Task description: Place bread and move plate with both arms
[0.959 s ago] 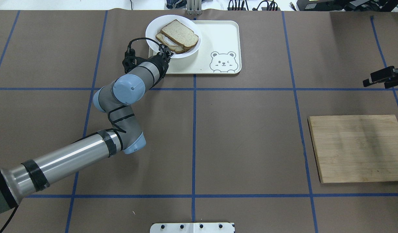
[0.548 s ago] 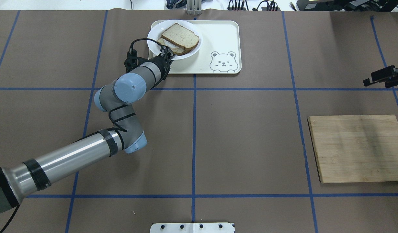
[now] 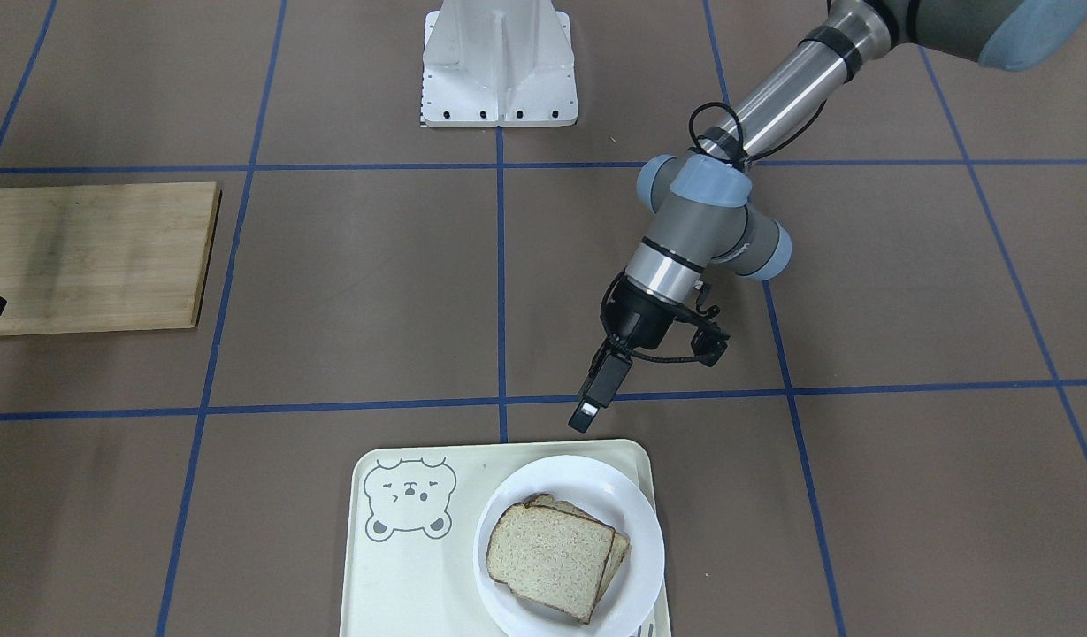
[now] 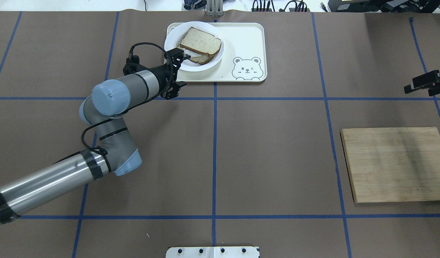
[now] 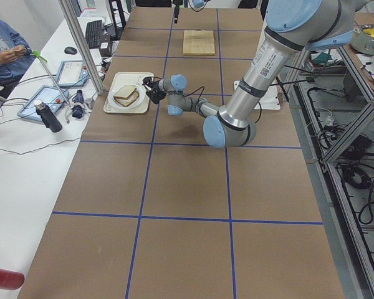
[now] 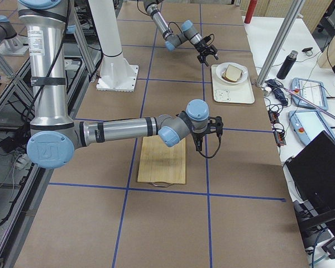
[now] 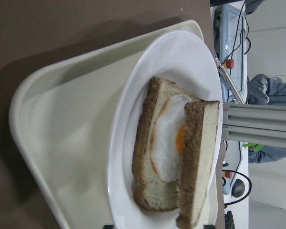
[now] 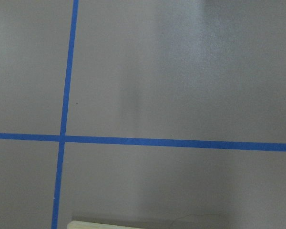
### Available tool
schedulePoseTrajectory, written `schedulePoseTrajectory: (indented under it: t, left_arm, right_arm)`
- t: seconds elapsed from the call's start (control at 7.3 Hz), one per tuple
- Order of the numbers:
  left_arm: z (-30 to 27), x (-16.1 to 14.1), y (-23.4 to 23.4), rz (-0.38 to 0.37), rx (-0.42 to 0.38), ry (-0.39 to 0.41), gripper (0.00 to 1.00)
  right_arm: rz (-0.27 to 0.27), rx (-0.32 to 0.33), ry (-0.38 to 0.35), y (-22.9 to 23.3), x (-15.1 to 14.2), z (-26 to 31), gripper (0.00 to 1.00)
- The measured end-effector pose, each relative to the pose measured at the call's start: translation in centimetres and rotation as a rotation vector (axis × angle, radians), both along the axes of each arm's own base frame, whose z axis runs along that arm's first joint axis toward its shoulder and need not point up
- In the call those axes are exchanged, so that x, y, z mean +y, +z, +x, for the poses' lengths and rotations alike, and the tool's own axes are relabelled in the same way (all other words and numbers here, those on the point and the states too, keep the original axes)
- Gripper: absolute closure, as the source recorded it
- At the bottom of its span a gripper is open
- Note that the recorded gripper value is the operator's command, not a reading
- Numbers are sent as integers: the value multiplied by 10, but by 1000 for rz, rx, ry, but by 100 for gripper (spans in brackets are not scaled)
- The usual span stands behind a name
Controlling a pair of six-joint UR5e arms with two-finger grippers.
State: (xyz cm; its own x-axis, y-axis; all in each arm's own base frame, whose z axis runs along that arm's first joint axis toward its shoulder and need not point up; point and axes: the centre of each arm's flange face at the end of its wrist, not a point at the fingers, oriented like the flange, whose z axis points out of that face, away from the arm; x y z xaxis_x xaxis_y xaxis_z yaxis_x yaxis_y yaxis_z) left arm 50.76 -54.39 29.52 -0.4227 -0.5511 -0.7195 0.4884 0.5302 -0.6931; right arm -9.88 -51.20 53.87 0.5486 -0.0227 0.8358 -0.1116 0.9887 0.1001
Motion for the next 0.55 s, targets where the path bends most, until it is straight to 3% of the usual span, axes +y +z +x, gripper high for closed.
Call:
schedulePoseTrajectory:
  t: [0.27, 0.41, 0.55]
  left_arm:
    - [-76, 25, 42, 78, -74, 46, 2]
    - [-125, 28, 76, 135, -184, 33, 2]
    - [-174, 27, 118, 212, -353, 26, 2]
  right_arm:
    - [-27, 60, 22, -6, -6, -2, 0]
    - [-23, 96, 31, -8, -10, 0, 0]
    - [-11, 130, 29, -5, -13, 8, 0]
